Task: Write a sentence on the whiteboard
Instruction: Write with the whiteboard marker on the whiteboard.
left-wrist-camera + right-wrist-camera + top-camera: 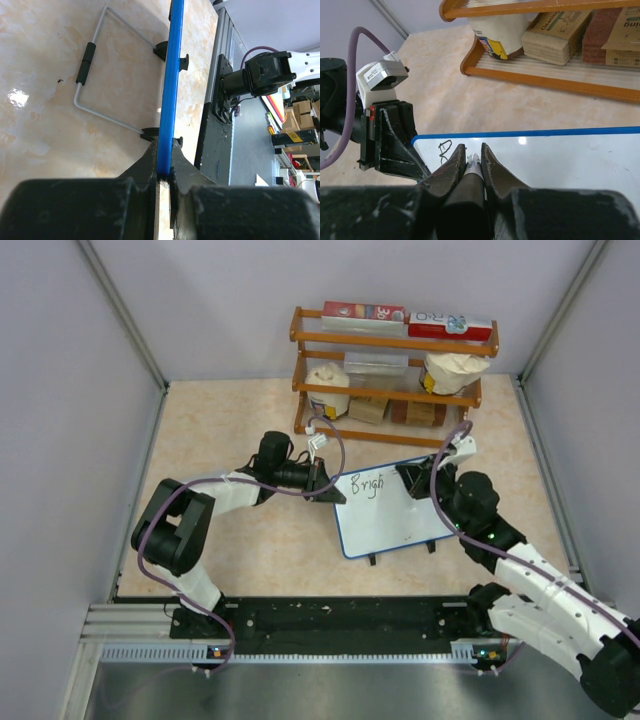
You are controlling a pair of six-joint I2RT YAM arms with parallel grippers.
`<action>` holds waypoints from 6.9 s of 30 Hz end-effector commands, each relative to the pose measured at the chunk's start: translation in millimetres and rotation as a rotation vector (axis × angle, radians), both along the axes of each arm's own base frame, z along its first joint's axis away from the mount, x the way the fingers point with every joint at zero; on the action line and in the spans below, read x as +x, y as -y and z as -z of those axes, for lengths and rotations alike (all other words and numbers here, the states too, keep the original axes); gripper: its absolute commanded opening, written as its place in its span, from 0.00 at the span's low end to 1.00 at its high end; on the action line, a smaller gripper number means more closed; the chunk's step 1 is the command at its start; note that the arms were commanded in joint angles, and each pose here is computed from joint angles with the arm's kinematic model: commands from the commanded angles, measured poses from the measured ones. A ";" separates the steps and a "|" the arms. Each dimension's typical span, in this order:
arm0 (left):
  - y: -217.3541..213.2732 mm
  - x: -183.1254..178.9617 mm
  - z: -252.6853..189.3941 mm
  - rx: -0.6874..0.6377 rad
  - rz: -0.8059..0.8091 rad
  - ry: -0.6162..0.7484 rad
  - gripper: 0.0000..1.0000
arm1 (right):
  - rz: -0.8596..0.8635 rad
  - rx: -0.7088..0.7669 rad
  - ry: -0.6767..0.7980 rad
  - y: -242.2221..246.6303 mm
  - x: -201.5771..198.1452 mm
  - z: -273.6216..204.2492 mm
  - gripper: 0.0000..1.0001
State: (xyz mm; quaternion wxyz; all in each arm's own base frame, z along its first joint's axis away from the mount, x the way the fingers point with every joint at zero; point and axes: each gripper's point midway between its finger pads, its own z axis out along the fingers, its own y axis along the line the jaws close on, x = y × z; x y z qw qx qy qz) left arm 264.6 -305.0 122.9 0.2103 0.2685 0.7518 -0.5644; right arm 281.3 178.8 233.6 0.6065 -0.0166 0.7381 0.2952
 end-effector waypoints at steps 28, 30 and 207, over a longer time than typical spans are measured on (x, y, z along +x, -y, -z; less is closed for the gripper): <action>-4.7 7.7 34.3 0.110 -0.041 0.049 0.00 | 0.033 -0.004 -0.018 4.7 12.9 13.8 0.00; -5.1 8.2 34.3 0.110 -0.042 0.049 0.00 | 0.036 -0.008 -0.023 5.3 13.0 15.8 0.00; -4.8 8.6 38.6 0.119 -0.040 0.042 0.00 | 0.095 -0.010 0.033 27.7 15.9 -12.7 0.00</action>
